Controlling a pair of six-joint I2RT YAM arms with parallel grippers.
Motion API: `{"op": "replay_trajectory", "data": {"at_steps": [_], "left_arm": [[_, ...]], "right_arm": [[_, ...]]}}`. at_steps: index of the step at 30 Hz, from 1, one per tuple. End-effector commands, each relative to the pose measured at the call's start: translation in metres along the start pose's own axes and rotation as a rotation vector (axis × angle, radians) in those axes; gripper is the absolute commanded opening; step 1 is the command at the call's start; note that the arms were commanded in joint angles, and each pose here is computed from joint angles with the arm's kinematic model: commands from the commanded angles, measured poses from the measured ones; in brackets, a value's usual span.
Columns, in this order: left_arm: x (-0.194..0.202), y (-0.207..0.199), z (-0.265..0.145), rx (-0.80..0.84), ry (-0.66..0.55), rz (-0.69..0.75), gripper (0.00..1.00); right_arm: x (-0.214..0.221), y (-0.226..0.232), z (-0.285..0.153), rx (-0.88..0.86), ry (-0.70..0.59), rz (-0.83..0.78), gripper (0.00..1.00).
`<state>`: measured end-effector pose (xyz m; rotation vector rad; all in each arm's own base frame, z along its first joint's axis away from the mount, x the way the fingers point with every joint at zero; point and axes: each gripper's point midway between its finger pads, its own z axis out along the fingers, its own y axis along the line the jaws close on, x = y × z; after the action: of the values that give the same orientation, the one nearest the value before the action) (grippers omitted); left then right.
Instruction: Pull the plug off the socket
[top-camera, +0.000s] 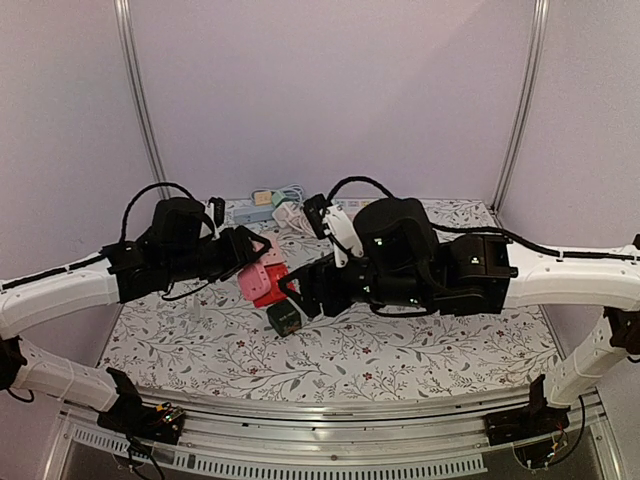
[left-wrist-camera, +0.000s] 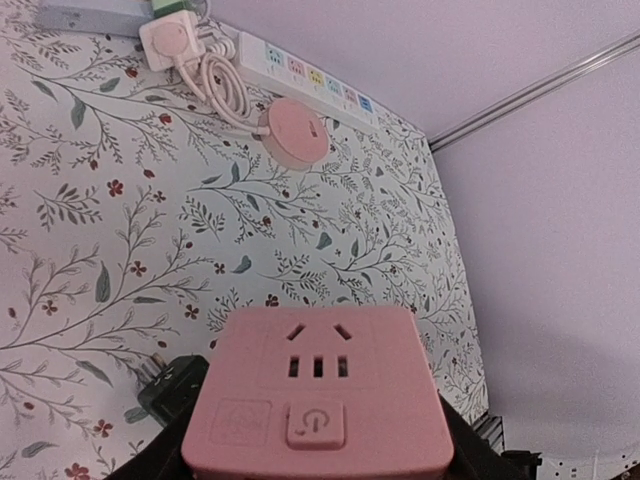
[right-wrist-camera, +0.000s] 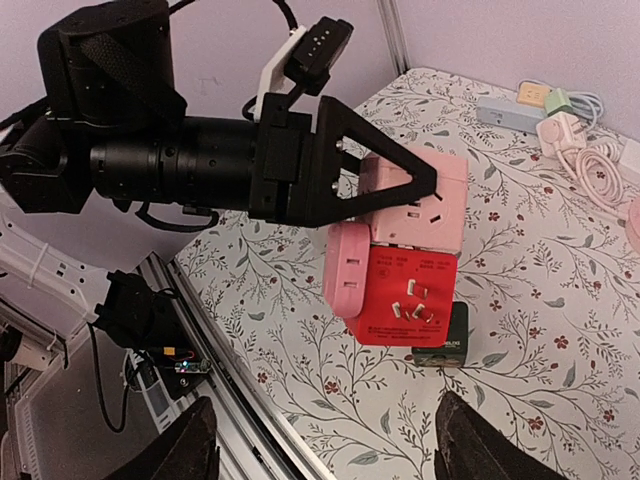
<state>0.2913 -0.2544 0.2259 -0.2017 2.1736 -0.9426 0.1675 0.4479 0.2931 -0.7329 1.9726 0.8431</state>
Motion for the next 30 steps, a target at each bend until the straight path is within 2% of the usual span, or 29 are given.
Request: {"op": "replay_trajectory", "data": {"at_steps": [1, 10, 17, 30], "left_arm": [[-0.003, -0.022, 0.002, 0.053, -0.048, -0.023, 0.04], [0.014, -0.032, 0.012, 0.091, -0.013, -0.059, 0.03], [0.016, -0.041, 0.011, 0.134, -0.017, -0.072, 0.03], [0.014, -0.042, 0.003, 0.142, -0.029, -0.070, 0.03]], "right_arm": [[0.009, 0.008, 0.016, -0.016, 0.060, -0.044, 0.70], [0.009, 0.000, 0.045, 0.092, 0.102, -0.015, 0.58], [0.019, -0.002, 0.069, 0.126, 0.131, -0.015, 0.54], [0.025, -0.018, 0.082, 0.188, 0.151, -0.023, 0.53]]}}
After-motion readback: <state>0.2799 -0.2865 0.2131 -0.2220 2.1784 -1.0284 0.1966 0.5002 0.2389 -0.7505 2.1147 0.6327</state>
